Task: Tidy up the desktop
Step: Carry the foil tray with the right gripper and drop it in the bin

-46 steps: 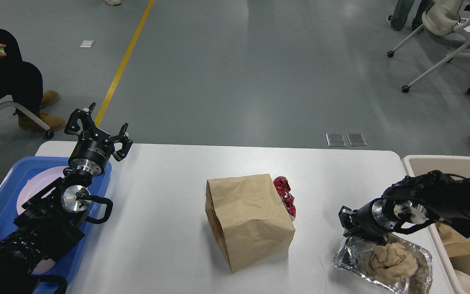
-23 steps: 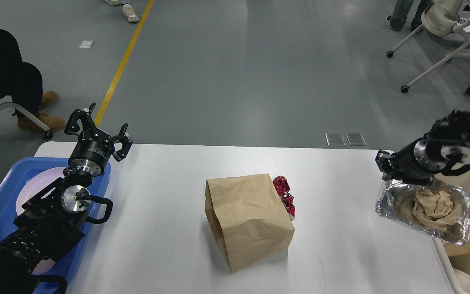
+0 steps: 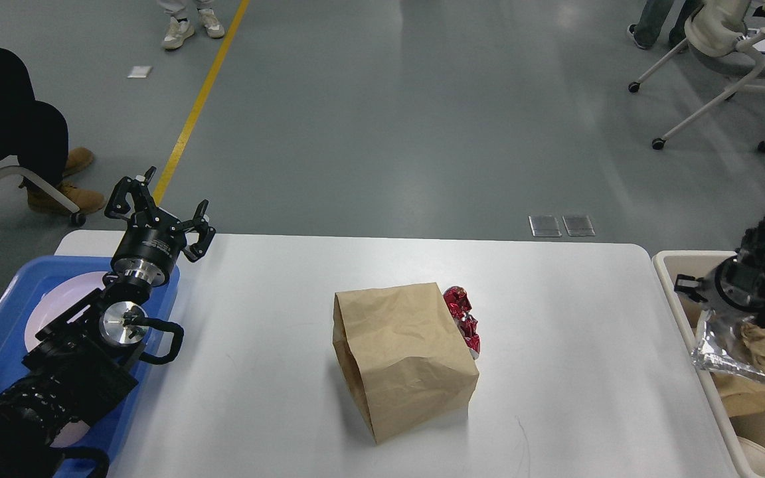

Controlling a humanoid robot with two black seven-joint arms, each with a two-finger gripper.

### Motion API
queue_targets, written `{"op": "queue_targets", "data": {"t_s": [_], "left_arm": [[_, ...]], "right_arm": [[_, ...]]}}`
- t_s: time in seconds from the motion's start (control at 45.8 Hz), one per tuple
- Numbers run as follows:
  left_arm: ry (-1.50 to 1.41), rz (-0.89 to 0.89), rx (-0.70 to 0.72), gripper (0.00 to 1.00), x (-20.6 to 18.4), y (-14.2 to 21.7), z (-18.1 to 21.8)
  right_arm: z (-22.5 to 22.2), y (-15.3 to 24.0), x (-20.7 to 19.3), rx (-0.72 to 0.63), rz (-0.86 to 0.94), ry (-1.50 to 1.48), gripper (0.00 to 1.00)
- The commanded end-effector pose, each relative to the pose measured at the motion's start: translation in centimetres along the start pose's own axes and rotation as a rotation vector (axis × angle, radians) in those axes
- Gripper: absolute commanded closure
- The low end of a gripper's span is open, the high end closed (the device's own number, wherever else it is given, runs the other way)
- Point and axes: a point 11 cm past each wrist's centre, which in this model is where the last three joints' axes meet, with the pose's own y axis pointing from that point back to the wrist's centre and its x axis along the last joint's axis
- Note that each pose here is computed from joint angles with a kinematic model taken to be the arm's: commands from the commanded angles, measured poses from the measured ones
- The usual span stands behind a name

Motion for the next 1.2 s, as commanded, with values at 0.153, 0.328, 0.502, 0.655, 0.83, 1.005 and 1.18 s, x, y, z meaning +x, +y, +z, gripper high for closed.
{"op": "queue_targets", "data": {"t_s": [0.153, 0.328, 0.502, 0.655, 0.83, 1.005, 1.18], "left_arm": [[0.0, 0.0, 0.0, 0.03, 0.0, 0.0, 0.0], [0.0, 0.001, 0.0, 0.04, 0.0, 0.0, 0.0], [0.0, 0.001, 0.0, 0.03, 0.0, 0.0, 0.0], [0.0, 0.0, -0.001, 0.03, 0.0, 0.0, 0.0], [-0.001, 0.003, 0.0, 0.03, 0.1, 0.0, 0.0], [0.0, 0.001, 0.0, 0.03, 0.0, 0.0, 0.0], [0.0, 0.001, 0.0, 0.03, 0.0, 0.0, 0.0]], "right_arm": [[3.7, -2.4, -0.4, -0.058, 0.161, -0.057, 0.28], [4.4, -3.2, -1.2, -0.03, 0.212, -0.184, 0.0], [3.5, -3.1, -1.2, -0.004, 0.207, -0.208, 0.0], [1.6, -2.2, 0.1, 0.044, 0.214, -0.227, 0.0], [-3.9, 1.4, 1.4, 0.185, 0.12, -0.223, 0.0], [-9.9, 7.0, 4.2, 0.331, 0.043, -0.168, 0.0], [-15.4, 13.2, 4.6, 0.455, -0.151, -0.029, 0.0]]}}
